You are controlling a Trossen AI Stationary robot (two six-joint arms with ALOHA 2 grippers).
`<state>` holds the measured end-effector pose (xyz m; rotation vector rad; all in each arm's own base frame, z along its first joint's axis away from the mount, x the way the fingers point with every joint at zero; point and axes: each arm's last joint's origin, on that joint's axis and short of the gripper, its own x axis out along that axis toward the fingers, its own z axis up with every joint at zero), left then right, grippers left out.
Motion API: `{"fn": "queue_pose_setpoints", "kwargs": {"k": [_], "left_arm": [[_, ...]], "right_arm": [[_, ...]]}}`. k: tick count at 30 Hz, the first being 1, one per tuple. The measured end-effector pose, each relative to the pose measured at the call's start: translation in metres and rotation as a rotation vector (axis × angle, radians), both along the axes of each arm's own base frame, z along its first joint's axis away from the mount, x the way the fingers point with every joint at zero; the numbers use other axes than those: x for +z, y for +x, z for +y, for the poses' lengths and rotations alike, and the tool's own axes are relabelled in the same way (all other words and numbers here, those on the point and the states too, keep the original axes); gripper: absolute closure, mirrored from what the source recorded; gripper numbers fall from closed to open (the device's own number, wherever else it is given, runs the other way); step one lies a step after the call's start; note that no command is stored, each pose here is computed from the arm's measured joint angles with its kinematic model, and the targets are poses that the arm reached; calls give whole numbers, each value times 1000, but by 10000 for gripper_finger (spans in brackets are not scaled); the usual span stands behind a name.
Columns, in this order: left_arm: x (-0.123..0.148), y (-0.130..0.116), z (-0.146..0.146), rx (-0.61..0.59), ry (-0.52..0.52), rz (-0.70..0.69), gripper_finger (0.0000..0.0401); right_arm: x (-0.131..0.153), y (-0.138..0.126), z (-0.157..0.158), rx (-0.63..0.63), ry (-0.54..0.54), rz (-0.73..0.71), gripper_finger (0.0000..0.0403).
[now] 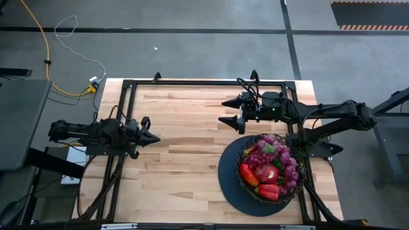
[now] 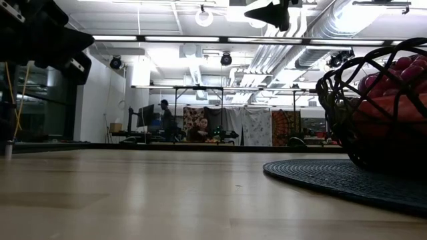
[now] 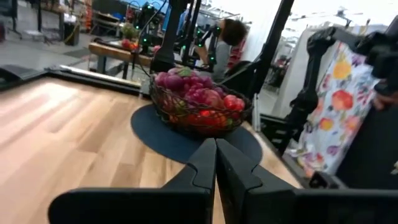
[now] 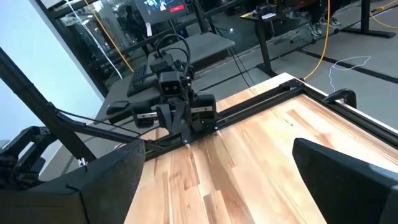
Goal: Build produce basket
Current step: Return to Home Position
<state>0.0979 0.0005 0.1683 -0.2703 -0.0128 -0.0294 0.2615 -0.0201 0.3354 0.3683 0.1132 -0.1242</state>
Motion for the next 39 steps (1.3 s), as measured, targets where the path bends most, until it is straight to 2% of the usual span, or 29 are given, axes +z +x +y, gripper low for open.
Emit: {"fn": "queue_pose_setpoints", "kwargs": {"k": [4, 11, 18, 23, 27, 30, 35, 39], "left_arm": [[-1, 1, 0, 12, 34, 11, 401], [-1, 1, 0, 13, -13, 15, 400], [-1, 1, 0, 13, -14, 15, 400], [-1, 1, 0, 13, -14, 15, 401], [-1, 1, 0, 13, -14, 15, 400], [-1, 1, 0, 13, -14, 15, 401], [-1, 1, 0, 13, -14, 15, 401], [-1, 1, 0, 13, -15, 15, 400]], "right_arm": [[0, 0, 0, -1, 4, 2, 4], [0, 0, -1, -25, 150, -13, 4], [-1, 0, -1, -25, 145, -1, 4], [-9, -2, -1, -26, 134, 79, 4], [-15, -6, 1, 40, 76, 165, 4], [-10, -17, 2, 68, -14, 180, 4], [-1, -50, 5, 92, -132, 160, 4], [-9, -84, 7, 94, -154, 94, 4]]}}
